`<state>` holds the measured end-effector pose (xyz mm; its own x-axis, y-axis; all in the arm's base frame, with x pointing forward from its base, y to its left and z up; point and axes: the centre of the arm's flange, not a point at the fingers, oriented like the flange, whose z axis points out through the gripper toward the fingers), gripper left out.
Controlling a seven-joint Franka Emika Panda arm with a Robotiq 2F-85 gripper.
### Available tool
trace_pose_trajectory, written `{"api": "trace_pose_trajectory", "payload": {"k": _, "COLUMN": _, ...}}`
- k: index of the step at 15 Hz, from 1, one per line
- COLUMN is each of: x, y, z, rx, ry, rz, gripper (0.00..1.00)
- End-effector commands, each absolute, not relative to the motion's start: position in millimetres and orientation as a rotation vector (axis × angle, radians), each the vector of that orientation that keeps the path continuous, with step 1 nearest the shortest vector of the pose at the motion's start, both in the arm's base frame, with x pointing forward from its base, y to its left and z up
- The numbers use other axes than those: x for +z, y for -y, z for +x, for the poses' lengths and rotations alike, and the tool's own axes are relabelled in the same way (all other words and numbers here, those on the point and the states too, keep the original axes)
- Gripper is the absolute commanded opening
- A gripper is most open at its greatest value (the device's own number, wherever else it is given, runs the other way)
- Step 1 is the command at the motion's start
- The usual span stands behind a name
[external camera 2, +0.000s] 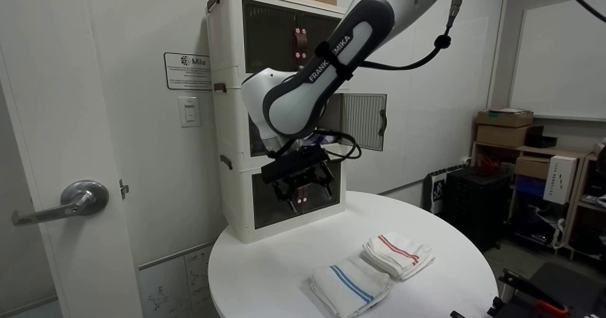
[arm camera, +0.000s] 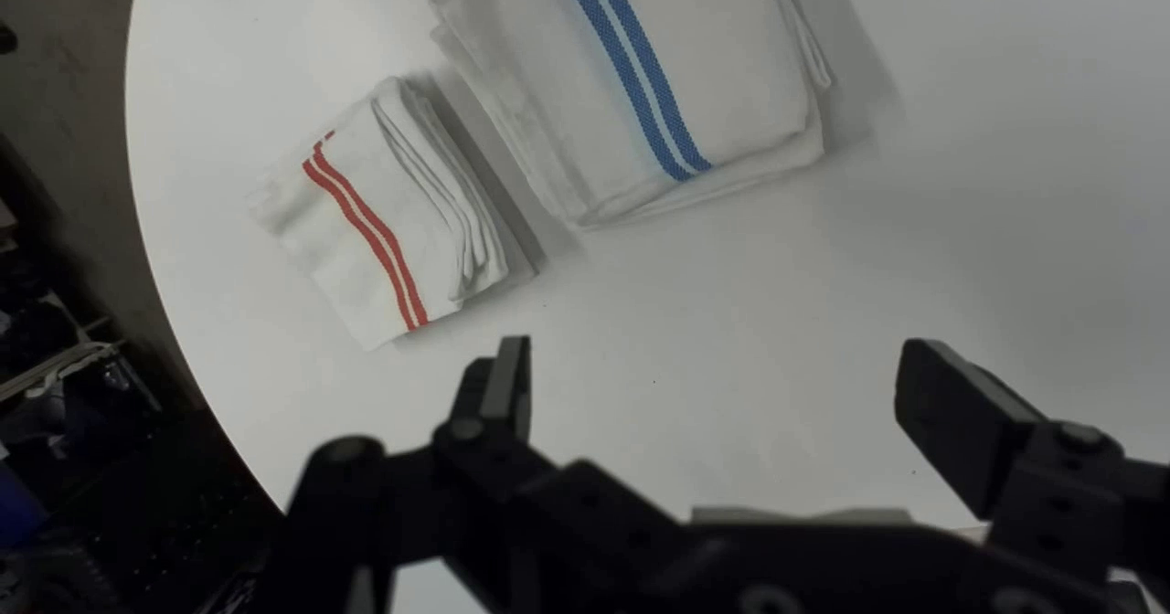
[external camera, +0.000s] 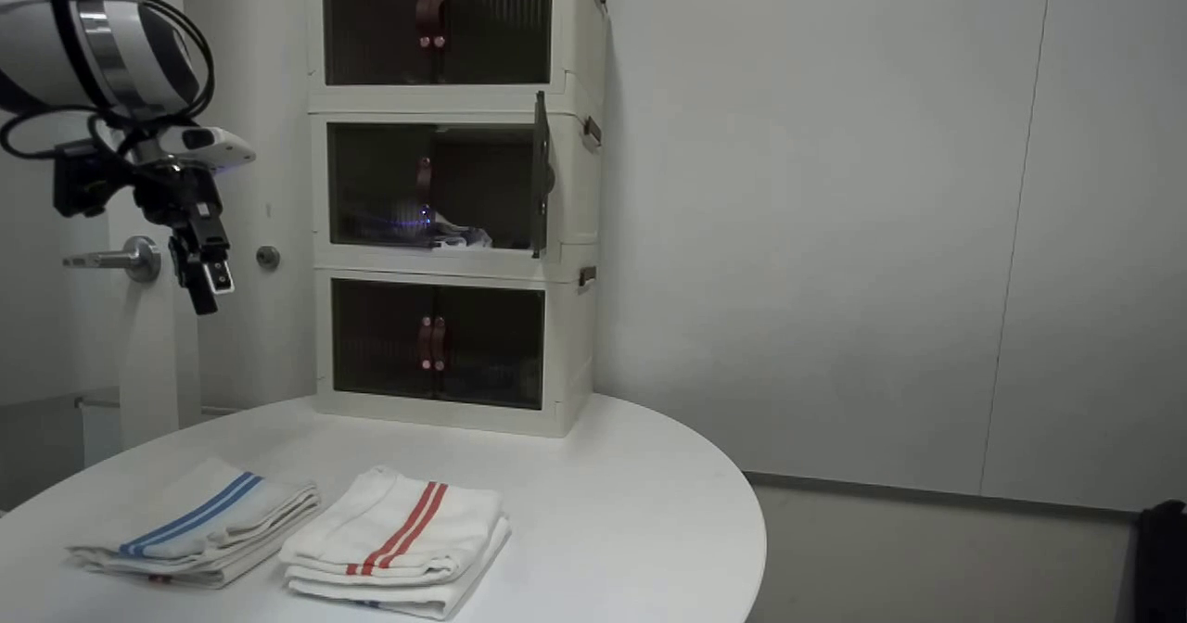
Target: Pick up the white and blue towel from the table and put it in the open cabinet
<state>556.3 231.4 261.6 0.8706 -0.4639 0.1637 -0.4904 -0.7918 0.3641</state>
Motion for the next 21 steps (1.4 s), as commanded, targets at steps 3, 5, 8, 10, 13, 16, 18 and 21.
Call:
{"api": "trace_pose_trajectory", "payload": {"k": 3, "x": 238.5, "y": -243.7, "z": 579.8, "rx": 0.072, "ry": 0.71, "rz": 2.599, "gripper": 1.0}}
{"api": "trace_pose_trajectory", "payload": {"k": 5, "x": 234.3, "y": -244.1, "z": 582.0, "rx": 0.069, "ry": 0.702, "rz": 2.576, "gripper": 1.0}}
{"api": "trace_pose_trajectory", "payload": {"k": 8, "x": 234.3, "y": -245.9, "z": 590.0, "rx": 0.07, "ry": 0.702, "rz": 2.543, "gripper": 1.0}}
{"api": "trace_pose_trajectory", "payload": {"k": 10, "x": 234.0, "y": -247.9, "z": 592.2, "rx": 0.071, "ry": 0.707, "rz": 2.54, "gripper": 1.0}}
{"api": "trace_pose_trajectory", "payload": {"k": 13, "x": 233.1, "y": -257.9, "z": 584.8, "rx": 0.033, "ry": 0.697, "rz": 2.561, "gripper": 1.0}}
{"api": "trace_pose_trajectory", "payload": {"k": 16, "x": 231.3, "y": -263.8, "z": 580.9, "rx": -0.004, "ry": 0.68, "rz": 2.566, "gripper": 1.0}}
{"api": "trace_pose_trajectory", "payload": {"k": 18, "x": 230.4, "y": -266.4, "z": 578.7, "rx": -0.014, "ry": 0.671, "rz": 2.566, "gripper": 1.0}}
{"api": "trace_pose_trajectory", "payload": {"k": 21, "x": 230.9, "y": -268.4, "z": 576.7, "rx": -0.04, "ry": 0.65, "rz": 2.576, "gripper": 1.0}}
